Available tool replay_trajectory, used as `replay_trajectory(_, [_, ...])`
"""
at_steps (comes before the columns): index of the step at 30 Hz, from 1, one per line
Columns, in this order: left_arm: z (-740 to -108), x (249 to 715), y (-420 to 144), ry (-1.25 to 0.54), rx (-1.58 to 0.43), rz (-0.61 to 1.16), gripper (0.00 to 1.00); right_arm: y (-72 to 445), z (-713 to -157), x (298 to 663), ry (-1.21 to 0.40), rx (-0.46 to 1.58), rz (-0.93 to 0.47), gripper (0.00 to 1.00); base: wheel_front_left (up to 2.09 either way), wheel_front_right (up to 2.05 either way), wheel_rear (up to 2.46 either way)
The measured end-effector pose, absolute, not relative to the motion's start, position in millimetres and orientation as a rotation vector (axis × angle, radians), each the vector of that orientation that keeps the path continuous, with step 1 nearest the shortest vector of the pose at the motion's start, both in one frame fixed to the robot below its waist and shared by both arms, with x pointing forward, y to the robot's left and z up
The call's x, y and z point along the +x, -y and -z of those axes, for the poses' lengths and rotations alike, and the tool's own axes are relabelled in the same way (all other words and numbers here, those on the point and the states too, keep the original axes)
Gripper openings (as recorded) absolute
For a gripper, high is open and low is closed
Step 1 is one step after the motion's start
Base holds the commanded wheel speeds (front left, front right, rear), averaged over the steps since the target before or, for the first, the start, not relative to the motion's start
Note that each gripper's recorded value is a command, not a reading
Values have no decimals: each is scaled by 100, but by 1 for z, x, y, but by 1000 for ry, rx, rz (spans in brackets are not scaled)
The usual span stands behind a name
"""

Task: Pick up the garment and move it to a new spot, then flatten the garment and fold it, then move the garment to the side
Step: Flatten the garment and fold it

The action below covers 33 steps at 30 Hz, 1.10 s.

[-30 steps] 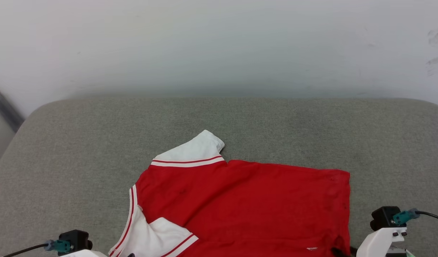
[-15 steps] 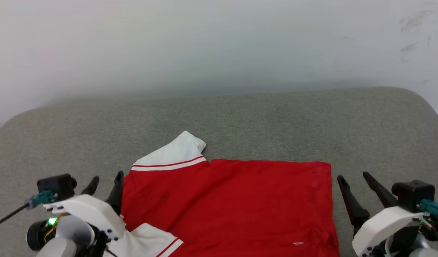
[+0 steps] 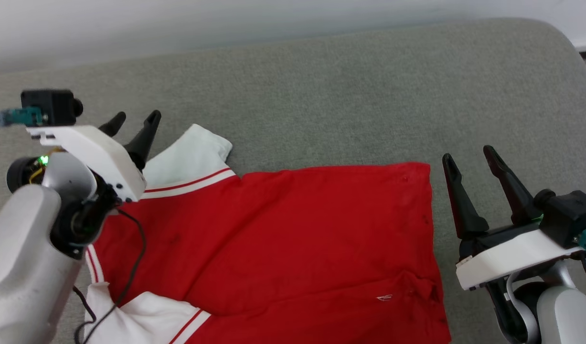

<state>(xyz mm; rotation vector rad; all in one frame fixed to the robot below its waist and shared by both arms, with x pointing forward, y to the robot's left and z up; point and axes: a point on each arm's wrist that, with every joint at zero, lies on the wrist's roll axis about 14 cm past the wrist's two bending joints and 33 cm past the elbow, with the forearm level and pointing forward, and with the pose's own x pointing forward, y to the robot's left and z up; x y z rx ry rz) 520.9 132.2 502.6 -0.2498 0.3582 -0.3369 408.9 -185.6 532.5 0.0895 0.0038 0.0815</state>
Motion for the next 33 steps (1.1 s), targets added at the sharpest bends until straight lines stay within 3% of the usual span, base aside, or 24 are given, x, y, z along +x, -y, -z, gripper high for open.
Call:
replay_trajectory(7, [-445, 553, -111, -712, -152, 458, 100, 204, -509, 414, -56, 81, -12, 100, 0, 0, 0])
replay_trajectory(13, [-388, 548, -106, -1031, -75, 480, 100, 220, -494, 412, -84, 75, 41, 100, 0, 0, 0])
replay_trajectory(17, [-371, 551, -109, -1129, -15, 466, 100, 228, -483, 408, -106, 97, 69, 100, 0, 0, 0])
replay_trajectory(18, [-368, 552, -109, -1143, -10, 458, 76, 230, -481, 407, -111, 101, 76, 100, 0, 0, 0])
replay_trajectory(19, [-364, 552, -107, -1163, -12, 455, 31, 231, -479, 406, -118, 104, 82, 100, 0, 0, 0])
replay_trajectory(20, [-363, 551, -105, -1176, -21, 456, 0, 233, -478, 406, -115, 112, 88, 100, 0, 0, 0])
replay_trajectory(28, [-365, 551, -104, -1104, -52, 425, 0, 234, -468, 407, -176, 180, 94, 100, 0, 0, 0])
replay_trajectory(33, [-382, 551, -102, -997, -80, 414, 0, 228, -442, 413, -370, 262, 61, 100, 0, 0, 0])
